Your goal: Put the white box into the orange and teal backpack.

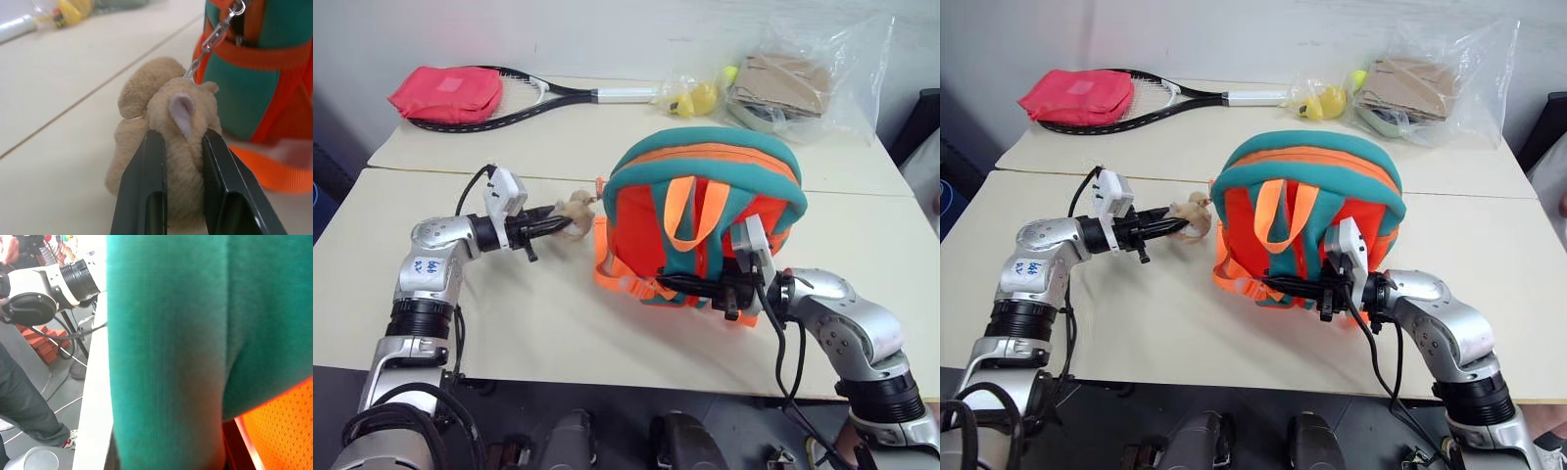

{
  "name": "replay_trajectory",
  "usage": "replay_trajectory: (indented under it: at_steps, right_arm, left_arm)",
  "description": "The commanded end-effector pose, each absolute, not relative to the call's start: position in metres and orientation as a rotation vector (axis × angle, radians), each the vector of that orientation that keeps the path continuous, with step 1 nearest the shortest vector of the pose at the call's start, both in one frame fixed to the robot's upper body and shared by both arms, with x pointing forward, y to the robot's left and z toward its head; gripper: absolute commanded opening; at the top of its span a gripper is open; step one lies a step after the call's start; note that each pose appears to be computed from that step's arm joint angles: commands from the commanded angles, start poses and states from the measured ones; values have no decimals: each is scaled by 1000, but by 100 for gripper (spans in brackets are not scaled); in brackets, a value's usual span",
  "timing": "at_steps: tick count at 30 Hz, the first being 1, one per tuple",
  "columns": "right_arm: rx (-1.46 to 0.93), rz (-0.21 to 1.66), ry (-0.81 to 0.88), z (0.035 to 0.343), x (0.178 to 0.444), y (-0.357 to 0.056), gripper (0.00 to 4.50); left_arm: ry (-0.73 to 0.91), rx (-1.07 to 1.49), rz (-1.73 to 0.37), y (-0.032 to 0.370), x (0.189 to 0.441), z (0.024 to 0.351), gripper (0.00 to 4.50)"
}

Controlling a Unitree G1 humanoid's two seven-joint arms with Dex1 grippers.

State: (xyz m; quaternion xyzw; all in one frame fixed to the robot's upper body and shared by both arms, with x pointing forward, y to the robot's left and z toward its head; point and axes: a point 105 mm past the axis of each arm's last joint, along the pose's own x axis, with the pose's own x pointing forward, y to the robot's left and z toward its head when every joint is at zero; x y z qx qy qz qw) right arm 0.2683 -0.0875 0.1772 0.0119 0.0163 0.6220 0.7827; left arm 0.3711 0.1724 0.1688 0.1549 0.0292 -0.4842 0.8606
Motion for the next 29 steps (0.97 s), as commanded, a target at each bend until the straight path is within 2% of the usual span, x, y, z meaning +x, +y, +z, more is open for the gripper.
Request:
replay_trajectory:
  at_steps: [1,6,8,9,12,15,18,20,23,26,29]
  right_arm:
    - [12,1342,-18,186,265,-87,4]
    - [77,1284,-32,185,273,-95,4]
    - [77,1254,-12,179,277,-104,4]
    - [46,1242,-13,177,278,-110,78]
    - [-46,1193,-38,175,279,-132,174]
    - [-108,1070,-130,190,282,-171,276]
    - [-228,1011,-3,174,271,-219,379]
    - [-320,969,80,165,266,-250,448]
    - [-404,877,87,163,271,-283,448]
    - [-512,850,110,150,273,-305,448]
    - [-567,875,122,139,273,-309,448]
  left_arm:
    - [130,328,-1106,152,358,145,62]
    - [98,258,-1113,139,354,141,62]
    - [92,247,-1096,142,352,142,123]
    - [84,255,-1087,147,349,143,150]
    - [46,277,-1052,168,337,153,251]
    - [44,284,-1087,193,307,161,347]
    - [61,306,-1057,217,280,161,443]
    - [105,317,-993,235,263,154,450]
    - [162,338,-931,253,240,141,450]
    - [185,369,-832,270,232,135,450]
    - [183,428,-785,281,227,132,450]
